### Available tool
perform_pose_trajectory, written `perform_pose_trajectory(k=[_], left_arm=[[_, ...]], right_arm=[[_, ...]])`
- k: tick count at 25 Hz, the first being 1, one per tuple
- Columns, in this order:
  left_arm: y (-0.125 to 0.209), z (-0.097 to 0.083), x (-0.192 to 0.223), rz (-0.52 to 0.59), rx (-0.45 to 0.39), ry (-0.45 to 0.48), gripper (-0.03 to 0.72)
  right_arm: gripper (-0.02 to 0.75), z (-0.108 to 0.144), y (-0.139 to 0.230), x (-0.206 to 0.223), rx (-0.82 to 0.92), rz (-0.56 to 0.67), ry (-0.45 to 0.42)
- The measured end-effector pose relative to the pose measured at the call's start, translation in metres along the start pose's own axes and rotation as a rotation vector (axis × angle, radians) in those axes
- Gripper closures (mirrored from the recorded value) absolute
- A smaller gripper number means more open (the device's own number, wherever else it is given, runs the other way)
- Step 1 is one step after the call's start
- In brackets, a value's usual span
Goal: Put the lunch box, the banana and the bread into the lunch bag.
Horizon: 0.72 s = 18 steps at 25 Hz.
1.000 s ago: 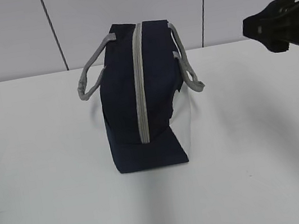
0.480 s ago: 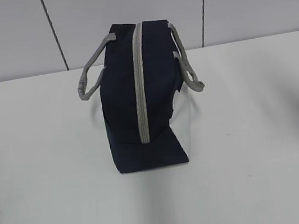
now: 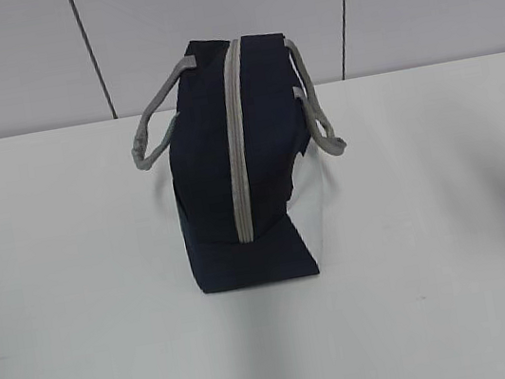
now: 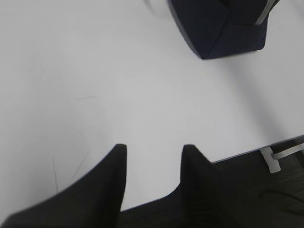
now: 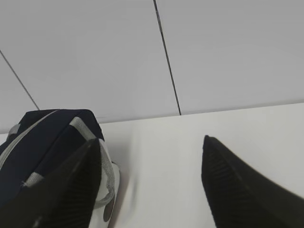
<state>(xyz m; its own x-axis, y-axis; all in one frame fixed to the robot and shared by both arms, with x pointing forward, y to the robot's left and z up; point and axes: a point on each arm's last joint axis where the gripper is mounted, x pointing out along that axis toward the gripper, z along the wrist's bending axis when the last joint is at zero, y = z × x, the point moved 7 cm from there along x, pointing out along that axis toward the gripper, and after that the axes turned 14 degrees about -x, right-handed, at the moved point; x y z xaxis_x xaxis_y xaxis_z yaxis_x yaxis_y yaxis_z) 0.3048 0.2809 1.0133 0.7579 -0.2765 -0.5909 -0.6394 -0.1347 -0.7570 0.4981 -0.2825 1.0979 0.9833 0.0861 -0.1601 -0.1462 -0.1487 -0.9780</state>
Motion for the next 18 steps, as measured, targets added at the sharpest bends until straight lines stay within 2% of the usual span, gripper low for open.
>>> perform_pose_trajectory(k=[7, 15, 18], left_arm=[[0.000, 0.000, 0.000, 0.000, 0.000, 0.000, 0.435], [0.000, 0.000, 0.000, 0.000, 0.000, 0.000, 0.443], [0.000, 0.000, 0.000, 0.000, 0.000, 0.000, 0.443]], right_arm=[[0.246, 0.020, 0.045, -0.001, 0.019, 0.117, -0.103], [0.246, 0.024, 0.069, -0.003, -0.014, 0.157, -0.110], [0.246, 0.018, 0.074, -0.002, -0.006, 0.153, -0.062]])
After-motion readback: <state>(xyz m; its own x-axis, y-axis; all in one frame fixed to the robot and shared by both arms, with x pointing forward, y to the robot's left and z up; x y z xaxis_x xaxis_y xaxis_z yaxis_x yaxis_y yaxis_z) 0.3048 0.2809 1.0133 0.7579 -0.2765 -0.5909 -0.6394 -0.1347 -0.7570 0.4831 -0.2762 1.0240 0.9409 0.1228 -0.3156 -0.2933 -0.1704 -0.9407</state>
